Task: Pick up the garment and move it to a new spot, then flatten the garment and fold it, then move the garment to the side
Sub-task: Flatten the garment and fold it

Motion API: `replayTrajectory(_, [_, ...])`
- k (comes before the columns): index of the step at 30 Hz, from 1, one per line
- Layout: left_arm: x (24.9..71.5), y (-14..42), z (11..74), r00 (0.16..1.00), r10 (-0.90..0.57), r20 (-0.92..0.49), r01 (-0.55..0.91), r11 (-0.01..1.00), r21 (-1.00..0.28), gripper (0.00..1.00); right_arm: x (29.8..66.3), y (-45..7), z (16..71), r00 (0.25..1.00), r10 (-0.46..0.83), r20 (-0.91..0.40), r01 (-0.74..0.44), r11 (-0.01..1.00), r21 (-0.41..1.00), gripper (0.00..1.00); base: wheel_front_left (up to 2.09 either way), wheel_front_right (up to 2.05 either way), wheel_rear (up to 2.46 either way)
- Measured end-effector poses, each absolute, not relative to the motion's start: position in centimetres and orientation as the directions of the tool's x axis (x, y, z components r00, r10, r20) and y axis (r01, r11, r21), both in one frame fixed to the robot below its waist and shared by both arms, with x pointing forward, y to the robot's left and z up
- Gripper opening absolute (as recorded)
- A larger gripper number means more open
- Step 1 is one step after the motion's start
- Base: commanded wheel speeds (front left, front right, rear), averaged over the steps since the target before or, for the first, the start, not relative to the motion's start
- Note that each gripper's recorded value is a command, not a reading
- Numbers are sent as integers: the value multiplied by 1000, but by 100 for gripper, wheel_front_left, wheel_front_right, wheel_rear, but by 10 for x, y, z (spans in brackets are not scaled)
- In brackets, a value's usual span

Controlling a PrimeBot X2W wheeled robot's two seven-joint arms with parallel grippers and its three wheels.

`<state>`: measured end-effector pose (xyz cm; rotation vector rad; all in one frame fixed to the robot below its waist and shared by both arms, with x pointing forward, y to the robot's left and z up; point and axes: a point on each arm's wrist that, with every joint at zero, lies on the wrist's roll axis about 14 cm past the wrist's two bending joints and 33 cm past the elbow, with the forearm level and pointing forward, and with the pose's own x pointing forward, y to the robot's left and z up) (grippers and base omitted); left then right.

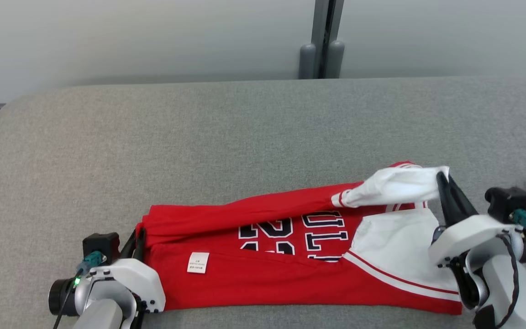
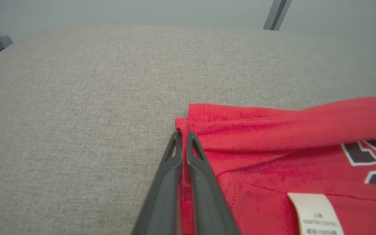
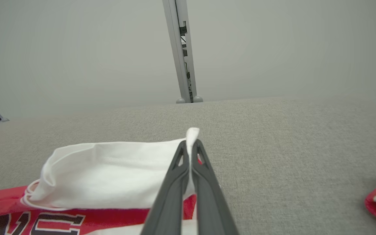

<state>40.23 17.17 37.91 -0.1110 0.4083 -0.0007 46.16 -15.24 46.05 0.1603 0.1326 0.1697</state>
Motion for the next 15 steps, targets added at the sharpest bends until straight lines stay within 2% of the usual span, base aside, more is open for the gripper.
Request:
replayTrajectory(9, [380, 159, 379, 918, -62, -392, 25, 995, -100, 0, 408, -166, 434, 974, 122, -188, -78, 971, 226, 0, 0, 0, 0])
replayTrajectory(10, [379, 158, 380, 919, -66, -388, 28, 994, -101, 23, 404, -167, 429, 972, 115, -204, -66, 971, 232, 1, 0, 0, 0])
replayTrajectory(11, [378, 157, 381, 922, -67, -382, 29, 994, -103, 63, 402, -168, 425, 970, 110, -217, -57, 970, 238, 40, 0, 0, 0])
replayTrajectory(12, [377, 157, 383, 926, -60, -373, 23, 995, -102, 100, 401, -168, 423, 968, 110, -227, -54, 970, 239, 100, 0, 0, 0])
replayTrajectory(15, [371, 164, 394, 946, -13, -324, -17, 996, -89, 100, 405, -170, 430, 975, 95, -201, -40, 965, 260, 100, 0, 0, 0])
